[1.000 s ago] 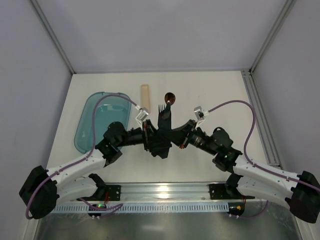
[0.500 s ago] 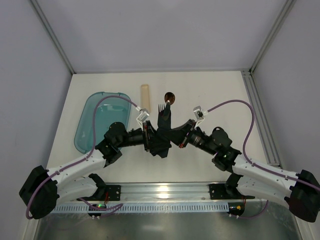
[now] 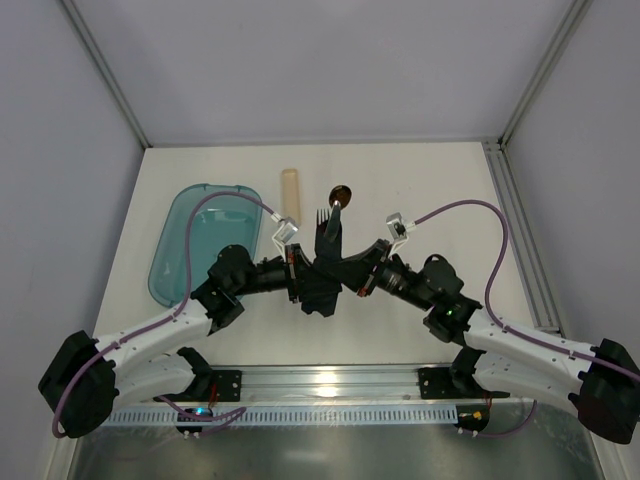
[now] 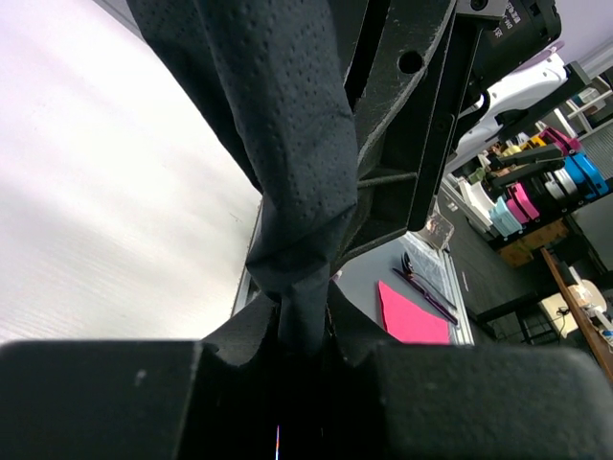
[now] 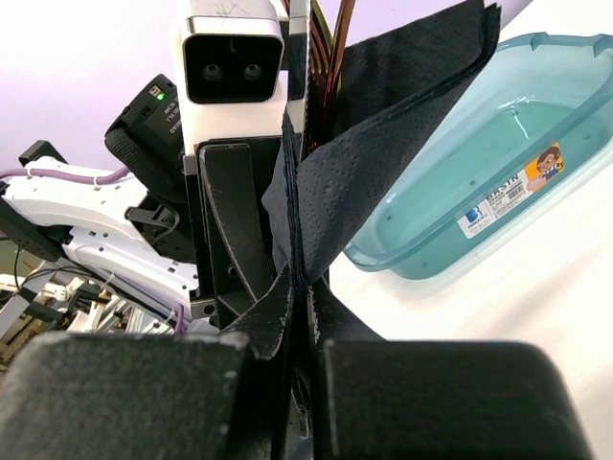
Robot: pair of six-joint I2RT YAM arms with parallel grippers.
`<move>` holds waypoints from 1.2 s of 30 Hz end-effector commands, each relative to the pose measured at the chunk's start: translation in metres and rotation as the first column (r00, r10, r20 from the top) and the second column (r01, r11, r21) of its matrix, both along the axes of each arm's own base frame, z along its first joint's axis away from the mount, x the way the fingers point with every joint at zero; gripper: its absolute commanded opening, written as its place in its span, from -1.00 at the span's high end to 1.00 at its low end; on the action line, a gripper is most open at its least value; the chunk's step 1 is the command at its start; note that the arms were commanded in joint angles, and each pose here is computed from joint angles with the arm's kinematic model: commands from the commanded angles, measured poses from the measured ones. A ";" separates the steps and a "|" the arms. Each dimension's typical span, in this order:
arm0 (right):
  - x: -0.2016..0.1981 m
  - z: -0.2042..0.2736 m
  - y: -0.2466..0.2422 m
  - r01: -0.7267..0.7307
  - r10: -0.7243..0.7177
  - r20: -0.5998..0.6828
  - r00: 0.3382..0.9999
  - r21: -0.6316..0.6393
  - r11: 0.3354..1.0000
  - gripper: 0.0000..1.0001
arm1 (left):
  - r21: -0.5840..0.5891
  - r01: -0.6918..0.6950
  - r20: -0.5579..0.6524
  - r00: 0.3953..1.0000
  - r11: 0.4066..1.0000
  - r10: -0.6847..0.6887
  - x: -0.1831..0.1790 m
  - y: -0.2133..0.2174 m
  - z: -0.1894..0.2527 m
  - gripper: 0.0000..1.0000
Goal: Place the utensils on the paper napkin and roll it up
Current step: Roll the napkin, then place the utensils in the bin.
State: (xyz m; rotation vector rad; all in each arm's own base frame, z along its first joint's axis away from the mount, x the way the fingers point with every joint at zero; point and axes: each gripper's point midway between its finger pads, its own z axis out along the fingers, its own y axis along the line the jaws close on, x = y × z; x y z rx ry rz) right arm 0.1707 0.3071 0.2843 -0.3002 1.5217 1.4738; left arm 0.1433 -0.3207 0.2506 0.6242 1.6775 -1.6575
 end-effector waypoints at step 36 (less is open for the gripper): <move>-0.001 0.024 -0.076 0.261 -0.260 0.024 0.965 -0.013 0.965 0.01 | 0.308 -0.593 -0.250 0.704 0.744 0.665 0.198 0.198 -0.006 0.99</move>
